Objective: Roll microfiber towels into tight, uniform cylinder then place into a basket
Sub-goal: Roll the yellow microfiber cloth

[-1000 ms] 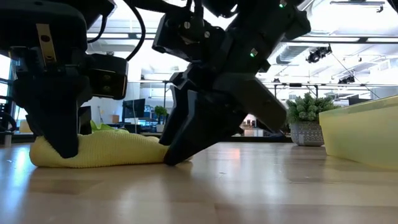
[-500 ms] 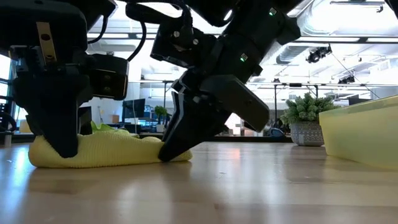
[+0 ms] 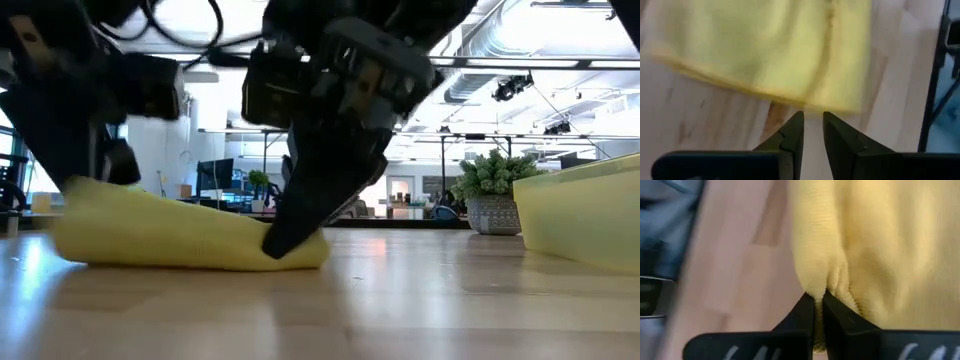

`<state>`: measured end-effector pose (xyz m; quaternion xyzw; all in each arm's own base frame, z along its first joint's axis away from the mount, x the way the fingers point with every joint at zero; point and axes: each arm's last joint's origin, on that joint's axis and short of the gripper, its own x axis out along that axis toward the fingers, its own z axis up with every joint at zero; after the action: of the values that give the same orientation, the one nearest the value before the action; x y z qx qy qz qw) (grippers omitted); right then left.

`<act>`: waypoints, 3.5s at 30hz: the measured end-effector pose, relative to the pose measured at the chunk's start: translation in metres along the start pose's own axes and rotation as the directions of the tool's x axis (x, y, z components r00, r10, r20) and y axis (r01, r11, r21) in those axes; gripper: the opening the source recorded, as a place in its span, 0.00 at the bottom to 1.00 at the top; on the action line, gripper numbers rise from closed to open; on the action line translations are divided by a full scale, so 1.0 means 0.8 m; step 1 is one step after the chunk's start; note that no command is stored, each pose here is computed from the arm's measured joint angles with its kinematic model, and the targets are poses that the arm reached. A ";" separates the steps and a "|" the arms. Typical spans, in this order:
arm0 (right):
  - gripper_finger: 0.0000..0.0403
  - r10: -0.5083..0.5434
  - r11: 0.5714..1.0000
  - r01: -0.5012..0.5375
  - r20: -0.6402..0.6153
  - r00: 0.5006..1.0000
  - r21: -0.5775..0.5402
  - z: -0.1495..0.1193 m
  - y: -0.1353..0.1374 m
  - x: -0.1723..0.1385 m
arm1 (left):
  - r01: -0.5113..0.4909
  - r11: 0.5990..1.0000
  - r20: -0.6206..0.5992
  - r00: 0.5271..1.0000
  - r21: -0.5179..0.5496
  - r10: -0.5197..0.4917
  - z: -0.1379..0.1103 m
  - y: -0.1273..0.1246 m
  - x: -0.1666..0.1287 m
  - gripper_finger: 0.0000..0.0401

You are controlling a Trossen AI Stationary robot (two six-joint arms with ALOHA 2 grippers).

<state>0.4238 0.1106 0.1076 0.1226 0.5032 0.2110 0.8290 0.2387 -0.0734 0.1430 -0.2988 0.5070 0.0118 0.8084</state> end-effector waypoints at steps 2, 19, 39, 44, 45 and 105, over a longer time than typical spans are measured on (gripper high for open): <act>0.00 0.092 0.993 -0.091 0.000 0.996 0.080 0.003 -0.008 -0.003 | 0.016 0.998 0.036 0.999 0.061 -0.018 -0.001 -0.008 -0.008 0.15; 0.00 0.198 0.906 -0.192 0.021 0.980 0.377 0.009 -0.045 -0.021 | -0.136 0.865 0.383 0.921 0.483 -0.069 -0.046 -0.079 -0.014 0.20; 0.02 0.186 0.910 -0.182 0.027 0.982 0.373 0.010 -0.045 -0.021 | -0.370 0.805 0.497 0.861 0.464 0.109 -0.061 -0.062 0.072 0.42; 0.02 0.179 0.916 -0.180 0.036 0.983 0.358 0.011 -0.045 -0.021 | -0.302 0.840 0.422 0.901 0.451 0.097 -0.069 -0.061 0.089 0.42; 0.02 0.179 0.920 -0.181 0.038 0.983 0.348 0.012 -0.045 -0.021 | -0.299 0.843 0.420 0.902 0.447 0.098 -0.070 -0.061 0.091 0.42; 0.48 -0.486 0.711 0.493 0.156 0.860 -0.502 -0.013 0.091 -0.006 | -0.258 0.917 0.417 0.902 0.304 0.116 -0.072 -0.060 0.101 0.42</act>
<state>0.3960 0.1727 0.1366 -0.2449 0.4347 0.1127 0.8593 0.2465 -0.1641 0.0809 -0.0899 0.3563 0.0590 0.9282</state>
